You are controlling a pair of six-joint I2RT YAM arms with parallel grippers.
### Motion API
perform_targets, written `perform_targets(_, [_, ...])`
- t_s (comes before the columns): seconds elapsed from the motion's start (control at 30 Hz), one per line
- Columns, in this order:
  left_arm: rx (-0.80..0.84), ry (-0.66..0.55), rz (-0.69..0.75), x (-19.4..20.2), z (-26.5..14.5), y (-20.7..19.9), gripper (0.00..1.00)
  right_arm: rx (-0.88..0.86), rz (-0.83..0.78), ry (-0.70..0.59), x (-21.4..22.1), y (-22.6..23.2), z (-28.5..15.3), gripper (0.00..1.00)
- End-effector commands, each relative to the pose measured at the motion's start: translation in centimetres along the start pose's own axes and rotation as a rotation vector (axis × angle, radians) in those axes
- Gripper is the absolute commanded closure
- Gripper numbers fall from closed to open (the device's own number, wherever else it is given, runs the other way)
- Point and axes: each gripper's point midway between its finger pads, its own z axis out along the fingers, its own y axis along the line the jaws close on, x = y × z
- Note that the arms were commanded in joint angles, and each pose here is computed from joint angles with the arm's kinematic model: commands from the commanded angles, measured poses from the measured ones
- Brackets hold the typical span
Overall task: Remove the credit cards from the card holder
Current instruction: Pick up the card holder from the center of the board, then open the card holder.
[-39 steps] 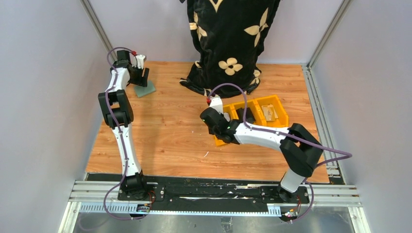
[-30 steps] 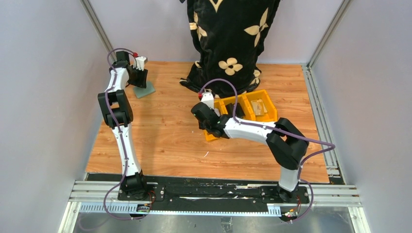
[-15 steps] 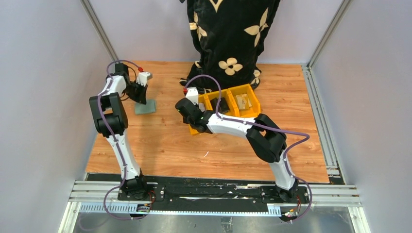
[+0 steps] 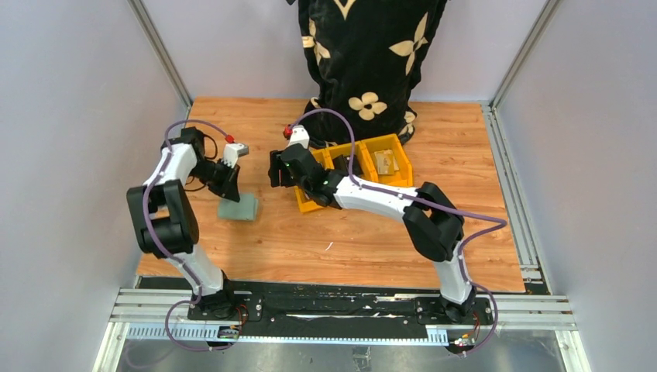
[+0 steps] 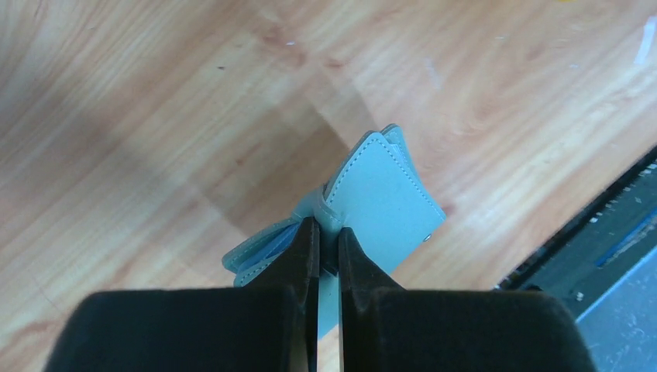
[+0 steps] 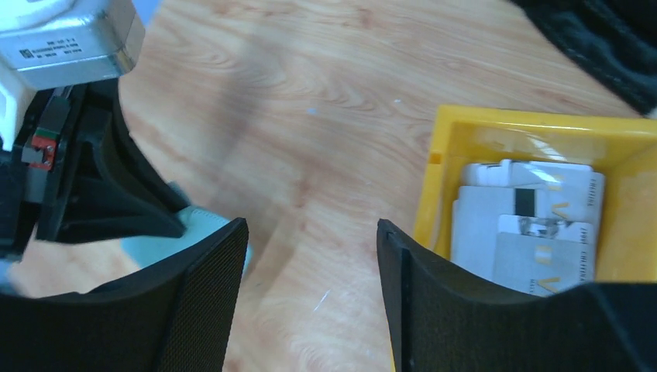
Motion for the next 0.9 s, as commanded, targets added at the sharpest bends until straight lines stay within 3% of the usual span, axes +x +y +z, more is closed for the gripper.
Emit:
perform_targets(0.0, [0.073,-0.1,0.081,-1.4,-3.1,-5.6,1.0,-0.265,0.021,-0.032,-4.5,3.3,-4.7,0.34])
perform_targets(0.2, [0.107,-0.26,0.24,-3.6,-6.2,-12.9,1.0,-0.488,0.093,0.053,-2.7,4.2,-11.6,0.29])
perform_targets(0.43, [0.163,-0.4,0.43,-5.5,-9.2,-19.9,1.0,-0.666,0.199,0.116,-1.1,5.4,-16.8,0.26])
perform_targets(0.87, [0.145,-0.633,0.818,-4.4,-14.5,-27.6,1.0,-0.857,0.218,0.09,-3.0,6.8,-23.4,0.41])
